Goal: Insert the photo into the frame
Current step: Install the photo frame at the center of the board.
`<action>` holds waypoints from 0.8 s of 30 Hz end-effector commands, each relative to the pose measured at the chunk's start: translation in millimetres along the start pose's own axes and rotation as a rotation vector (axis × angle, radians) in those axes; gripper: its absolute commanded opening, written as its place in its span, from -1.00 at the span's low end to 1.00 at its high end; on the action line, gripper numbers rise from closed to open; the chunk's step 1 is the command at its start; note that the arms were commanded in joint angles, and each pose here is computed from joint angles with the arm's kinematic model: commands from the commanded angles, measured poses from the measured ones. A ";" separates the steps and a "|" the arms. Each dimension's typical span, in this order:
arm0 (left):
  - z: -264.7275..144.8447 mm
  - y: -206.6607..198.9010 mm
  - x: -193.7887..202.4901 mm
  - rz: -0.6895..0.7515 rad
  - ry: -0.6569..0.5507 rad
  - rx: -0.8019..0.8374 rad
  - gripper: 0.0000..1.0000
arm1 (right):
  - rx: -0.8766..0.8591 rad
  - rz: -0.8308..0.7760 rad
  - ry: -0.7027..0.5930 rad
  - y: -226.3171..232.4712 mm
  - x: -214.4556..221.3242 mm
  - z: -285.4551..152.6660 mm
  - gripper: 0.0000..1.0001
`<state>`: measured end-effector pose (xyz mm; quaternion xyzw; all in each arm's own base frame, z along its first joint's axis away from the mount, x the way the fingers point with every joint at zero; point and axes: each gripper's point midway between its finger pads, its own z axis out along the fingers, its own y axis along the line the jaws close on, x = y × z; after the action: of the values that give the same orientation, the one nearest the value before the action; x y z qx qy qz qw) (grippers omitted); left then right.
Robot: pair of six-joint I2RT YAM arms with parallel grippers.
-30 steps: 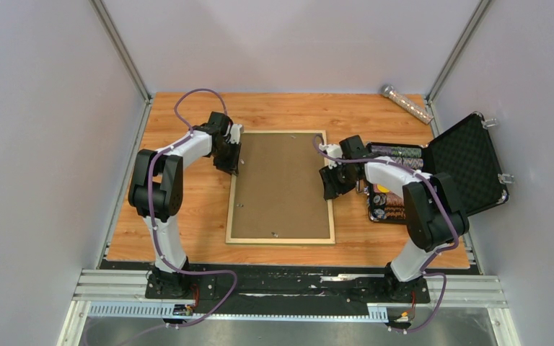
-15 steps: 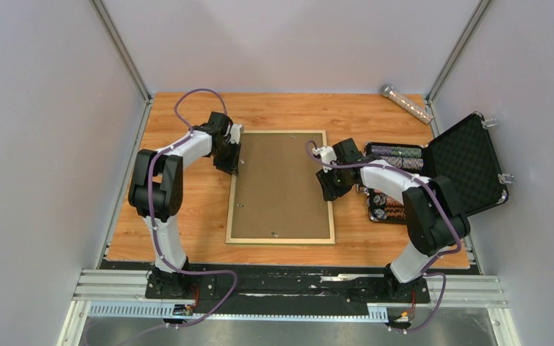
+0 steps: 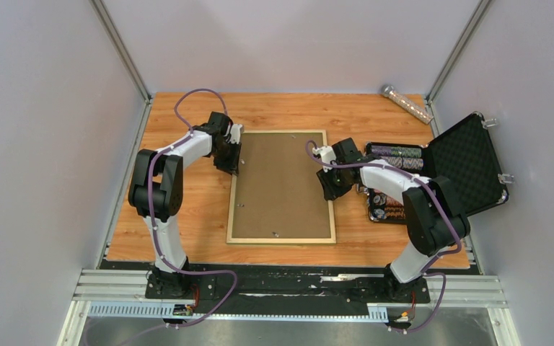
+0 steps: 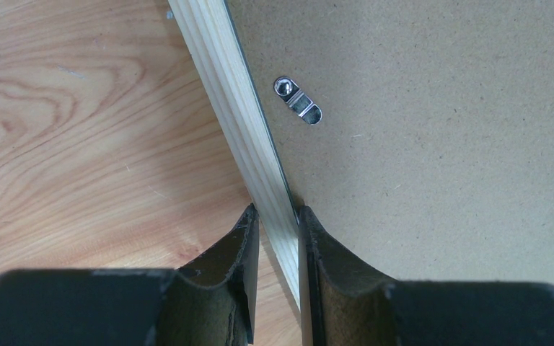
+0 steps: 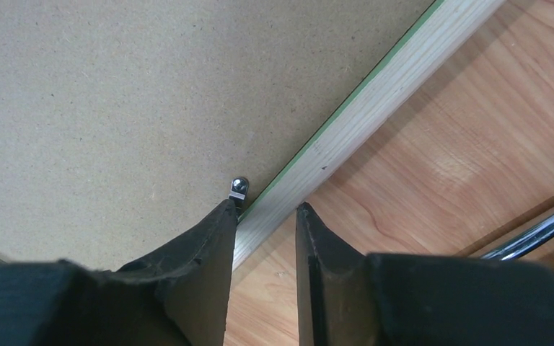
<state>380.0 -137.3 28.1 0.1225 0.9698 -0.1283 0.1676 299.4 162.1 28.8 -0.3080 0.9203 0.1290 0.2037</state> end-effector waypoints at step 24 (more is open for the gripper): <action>20.2 -4.7 11.6 0.018 0.039 0.038 -1.00 | -0.102 0.087 0.008 8.5 -8.0 -0.2 -0.20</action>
<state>381.1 -141.2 28.3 0.1249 0.9678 -0.1378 0.1699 288.4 165.4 28.8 -0.2811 0.9293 0.1735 0.1655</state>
